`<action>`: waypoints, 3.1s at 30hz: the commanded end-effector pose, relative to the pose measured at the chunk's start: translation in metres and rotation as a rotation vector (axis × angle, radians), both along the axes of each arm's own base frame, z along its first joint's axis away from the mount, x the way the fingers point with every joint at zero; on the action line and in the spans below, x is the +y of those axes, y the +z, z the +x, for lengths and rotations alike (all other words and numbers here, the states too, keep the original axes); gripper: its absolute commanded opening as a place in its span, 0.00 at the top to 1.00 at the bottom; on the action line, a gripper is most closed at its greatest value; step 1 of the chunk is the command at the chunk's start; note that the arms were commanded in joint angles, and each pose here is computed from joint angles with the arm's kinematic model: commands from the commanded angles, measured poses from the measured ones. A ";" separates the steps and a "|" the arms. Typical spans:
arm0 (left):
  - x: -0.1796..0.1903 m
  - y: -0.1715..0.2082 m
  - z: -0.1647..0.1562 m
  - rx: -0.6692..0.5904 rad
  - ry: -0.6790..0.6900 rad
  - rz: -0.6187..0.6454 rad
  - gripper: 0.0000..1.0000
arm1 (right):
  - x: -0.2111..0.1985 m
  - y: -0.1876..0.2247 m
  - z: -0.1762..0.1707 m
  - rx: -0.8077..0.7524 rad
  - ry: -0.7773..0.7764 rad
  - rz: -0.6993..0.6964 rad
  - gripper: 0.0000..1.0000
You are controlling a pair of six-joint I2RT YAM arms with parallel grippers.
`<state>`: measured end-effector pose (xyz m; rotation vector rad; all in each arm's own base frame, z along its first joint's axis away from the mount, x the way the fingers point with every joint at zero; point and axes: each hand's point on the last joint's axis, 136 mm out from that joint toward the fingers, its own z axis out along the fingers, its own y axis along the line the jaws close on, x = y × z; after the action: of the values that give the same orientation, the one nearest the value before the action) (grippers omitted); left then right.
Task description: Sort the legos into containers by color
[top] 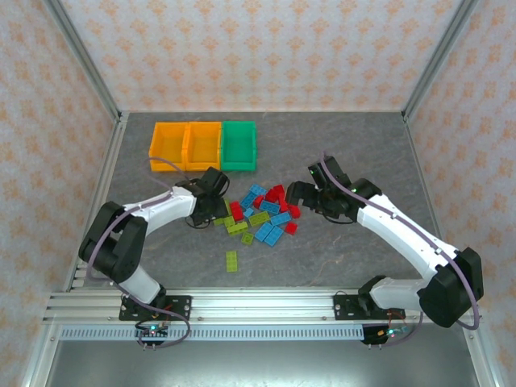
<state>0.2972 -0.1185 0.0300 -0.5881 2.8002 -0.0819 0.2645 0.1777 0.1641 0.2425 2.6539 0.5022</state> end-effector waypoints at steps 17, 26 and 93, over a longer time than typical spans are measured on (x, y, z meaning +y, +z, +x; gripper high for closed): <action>0.014 -0.018 -0.006 0.008 0.002 0.050 0.85 | 0.006 0.005 -0.001 0.018 -0.008 -0.022 0.01; 0.067 0.101 0.053 -0.329 0.125 0.055 0.90 | 0.007 0.018 0.003 -0.026 -0.020 0.006 0.01; 0.032 0.236 -0.025 -0.652 -0.565 0.238 0.00 | 0.086 0.032 0.095 -0.366 0.216 -0.020 0.81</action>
<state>0.2643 -0.1047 0.2563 0.3710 2.2488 -0.1114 0.3306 0.2298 0.1648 -0.0972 2.4512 0.4318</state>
